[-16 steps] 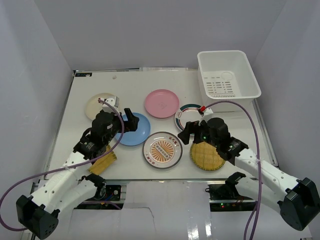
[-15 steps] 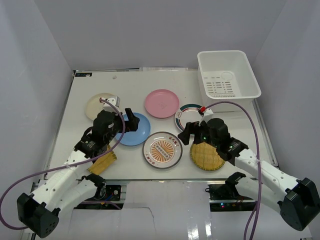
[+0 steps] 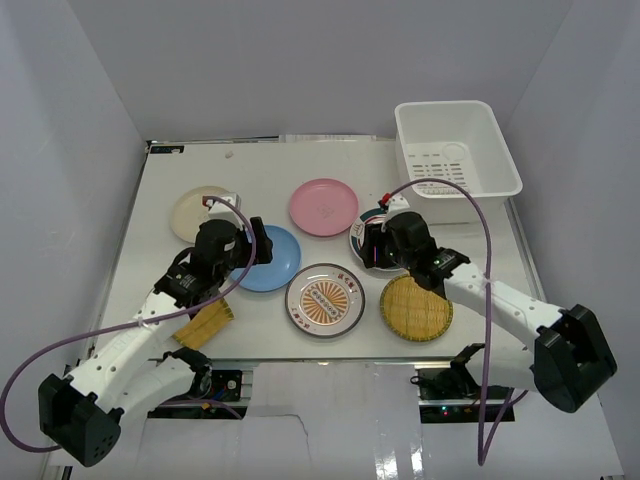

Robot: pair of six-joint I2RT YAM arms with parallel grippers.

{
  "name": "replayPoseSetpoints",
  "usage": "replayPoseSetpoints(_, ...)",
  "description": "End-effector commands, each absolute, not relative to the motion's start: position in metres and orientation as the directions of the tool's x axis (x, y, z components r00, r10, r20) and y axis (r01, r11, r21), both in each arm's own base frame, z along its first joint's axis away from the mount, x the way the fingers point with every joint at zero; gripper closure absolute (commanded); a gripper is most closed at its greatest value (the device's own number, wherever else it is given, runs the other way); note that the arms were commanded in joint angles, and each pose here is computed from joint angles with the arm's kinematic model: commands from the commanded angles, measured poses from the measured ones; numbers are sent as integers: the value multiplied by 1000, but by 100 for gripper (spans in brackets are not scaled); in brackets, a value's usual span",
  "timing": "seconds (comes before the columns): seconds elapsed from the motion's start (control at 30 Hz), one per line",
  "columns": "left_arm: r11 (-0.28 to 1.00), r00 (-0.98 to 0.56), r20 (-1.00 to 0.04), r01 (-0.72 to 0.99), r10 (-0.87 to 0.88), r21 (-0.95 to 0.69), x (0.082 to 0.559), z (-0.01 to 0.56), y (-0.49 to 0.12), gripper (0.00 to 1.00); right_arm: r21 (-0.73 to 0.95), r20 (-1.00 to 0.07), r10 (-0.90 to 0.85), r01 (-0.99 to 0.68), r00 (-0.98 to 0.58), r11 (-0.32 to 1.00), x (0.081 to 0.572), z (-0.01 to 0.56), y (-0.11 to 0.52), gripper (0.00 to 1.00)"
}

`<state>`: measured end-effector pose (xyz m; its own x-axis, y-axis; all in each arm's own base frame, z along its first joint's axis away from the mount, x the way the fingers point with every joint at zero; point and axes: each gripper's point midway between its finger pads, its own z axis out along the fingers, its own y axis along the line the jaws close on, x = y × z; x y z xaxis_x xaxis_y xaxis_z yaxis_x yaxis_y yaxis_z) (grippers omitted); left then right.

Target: Place the plates into the plastic bin on the countertop

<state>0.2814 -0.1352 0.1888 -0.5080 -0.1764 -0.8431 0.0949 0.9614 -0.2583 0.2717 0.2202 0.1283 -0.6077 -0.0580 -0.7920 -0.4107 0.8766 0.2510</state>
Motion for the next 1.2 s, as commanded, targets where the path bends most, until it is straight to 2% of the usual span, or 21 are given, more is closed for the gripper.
replayPoseSetpoints(0.0, 976, -516, -843, 55, -151, -209, 269, 178, -117, 2, 109, -804, -104, -316, -585, 942, 301, 132, 197, 36)
replayPoseSetpoints(0.03, 976, -521, -839, 49, -155, -210, 267, 173, -115, 2, 112, -793, -96, -299, -602, 948, 306, 125, 196, 31)
replayPoseSetpoints(0.1, 979, -533, -832, 33, -155, -203, 264, 163, -111, 2, 136, -779, -72, -280, -623, 950, 315, 120, 193, 28)
replayPoseSetpoints(0.13, 979, -534, -831, 26, -157, -202, 264, 162, -111, 2, 126, -774, -85, -284, -628, 951, 320, 116, 196, 28)
replayPoseSetpoints(0.23, 980, -539, -827, 13, -161, -199, 265, 160, -110, 2, 138, -767, -198, -458, -610, 878, 324, 111, 229, 30)
replayPoseSetpoints(0.3, 983, -544, -825, -4, -155, -181, 266, 155, -107, 2, 73, -690, -297, -472, -660, 878, 321, 85, 227, 33)
replayPoseSetpoints(0.4, 986, -550, -822, -16, -146, -164, 267, 152, -104, 3, 27, -660, -353, -490, -663, 871, 327, 77, 231, 34)
replayPoseSetpoints(0.63, 985, -540, -827, -12, -153, -174, 268, 157, -104, 4, -71, -606, -472, -548, -640, 834, 330, 62, 243, 29)
replayPoseSetpoints(0.77, 983, -531, -832, -17, -163, -182, 269, 161, -102, 4, -183, -562, -533, -533, -633, 826, 341, 49, 240, 41)
replayPoseSetpoints(0.83, 982, -522, -836, -21, -171, -188, 269, 163, -100, 4, -230, -545, -555, -524, -628, 820, 344, 43, 243, 51)
replayPoseSetpoints(0.9, 981, -517, -838, -19, -175, -193, 269, 164, -100, 4, -292, -504, -618, -554, -603, 780, 344, 34, 241, 53)
replayPoseSetpoints(0.93, 981, -519, -837, -16, -174, -194, 269, 164, -101, 4, -319, -496, -632, -552, -595, 770, 345, 34, 243, 61)
replayPoseSetpoints(1.0, 979, -514, -839, -15, -181, -202, 270, 167, -101, 4, -387, -470, -672, -551, -572, 739, 343, 32, 245, 70)
replayPoseSetpoints(1.03, 979, -515, -838, -12, -180, -203, 270, 167, -101, 4, -429, -466, -685, -534, -560, 728, 344, 35, 244, 78)
replayPoseSetpoints(1.13, 976, -505, -842, -4, -189, -216, 271, 171, -101, 4, -502, -468, -732, -533, -495, 681, 334, 48, 260, 92)
replayPoseSetpoints(1.17, 975, -503, -843, -2, -192, -221, 270, 172, -102, 4, -522, -470, -742, -527, -478, 670, 332, 54, 264, 92)
